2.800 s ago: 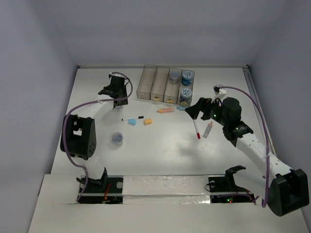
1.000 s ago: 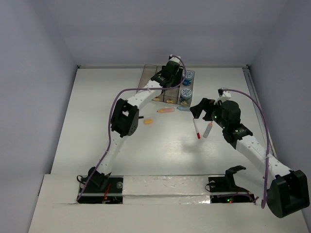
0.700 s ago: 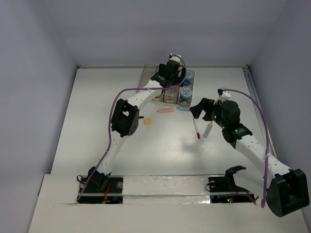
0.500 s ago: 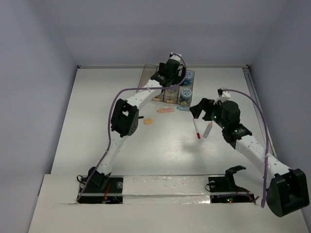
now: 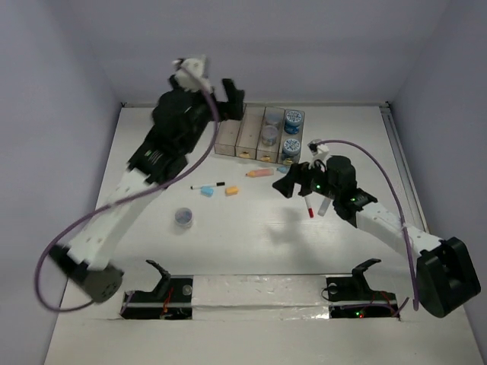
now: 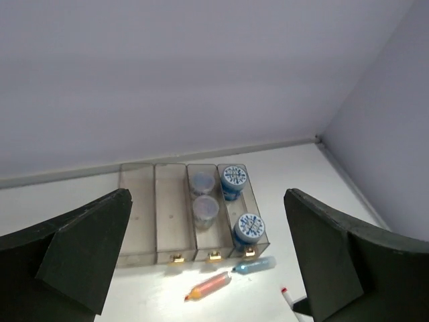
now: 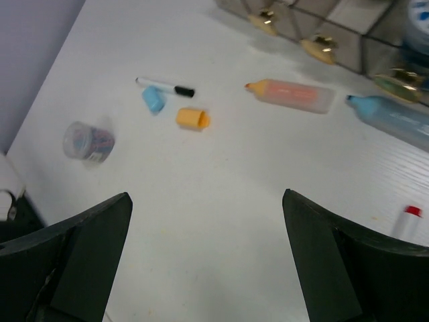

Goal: Sort the stationery into containers
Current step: Pick up the stationery from the center of the board, then place the stationery in the storage box, then pick up the pen from the center of the board, then place the stationery in the storage box, then pick up the pen from the center of the board.

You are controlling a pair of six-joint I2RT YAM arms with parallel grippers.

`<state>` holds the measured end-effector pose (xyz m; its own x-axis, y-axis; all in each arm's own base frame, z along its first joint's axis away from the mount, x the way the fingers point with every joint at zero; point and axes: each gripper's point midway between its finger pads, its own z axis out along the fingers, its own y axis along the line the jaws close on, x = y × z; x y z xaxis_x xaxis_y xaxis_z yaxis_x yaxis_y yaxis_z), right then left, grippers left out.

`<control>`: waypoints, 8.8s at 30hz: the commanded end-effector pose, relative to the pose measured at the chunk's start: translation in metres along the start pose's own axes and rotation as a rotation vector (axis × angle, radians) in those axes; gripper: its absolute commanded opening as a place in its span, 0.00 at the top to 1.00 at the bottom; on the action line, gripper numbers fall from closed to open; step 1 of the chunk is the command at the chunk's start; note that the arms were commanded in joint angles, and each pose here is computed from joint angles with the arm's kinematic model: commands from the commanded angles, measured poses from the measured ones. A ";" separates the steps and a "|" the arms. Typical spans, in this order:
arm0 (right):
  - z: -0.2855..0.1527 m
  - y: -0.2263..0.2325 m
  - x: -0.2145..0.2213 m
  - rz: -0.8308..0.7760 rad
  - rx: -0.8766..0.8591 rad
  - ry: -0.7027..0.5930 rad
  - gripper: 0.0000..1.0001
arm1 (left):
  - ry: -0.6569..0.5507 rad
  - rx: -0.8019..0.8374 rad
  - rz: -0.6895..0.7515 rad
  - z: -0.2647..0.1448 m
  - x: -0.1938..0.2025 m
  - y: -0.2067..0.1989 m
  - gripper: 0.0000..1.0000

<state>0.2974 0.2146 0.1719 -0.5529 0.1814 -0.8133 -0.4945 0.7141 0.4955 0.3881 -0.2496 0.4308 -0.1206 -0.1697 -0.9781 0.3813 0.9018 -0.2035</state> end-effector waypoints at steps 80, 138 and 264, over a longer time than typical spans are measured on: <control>0.160 -0.038 -0.134 -0.301 0.455 -0.001 0.71 | -0.163 -0.272 -0.059 -0.211 0.086 0.124 0.01; 0.008 -0.131 0.072 0.033 0.801 0.416 0.43 | -0.173 -0.186 -0.064 -0.209 0.082 0.112 0.01; 0.262 0.044 0.123 -0.862 -0.113 0.712 0.81 | -0.216 -0.222 -0.075 -0.218 0.074 0.120 0.01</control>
<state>0.3775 0.4431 0.0324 -0.2422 -0.7900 -0.5632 -0.9412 0.3322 -0.0612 0.2241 -0.0677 0.3352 0.0292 -0.2777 -0.9602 0.1564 0.9501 -0.2700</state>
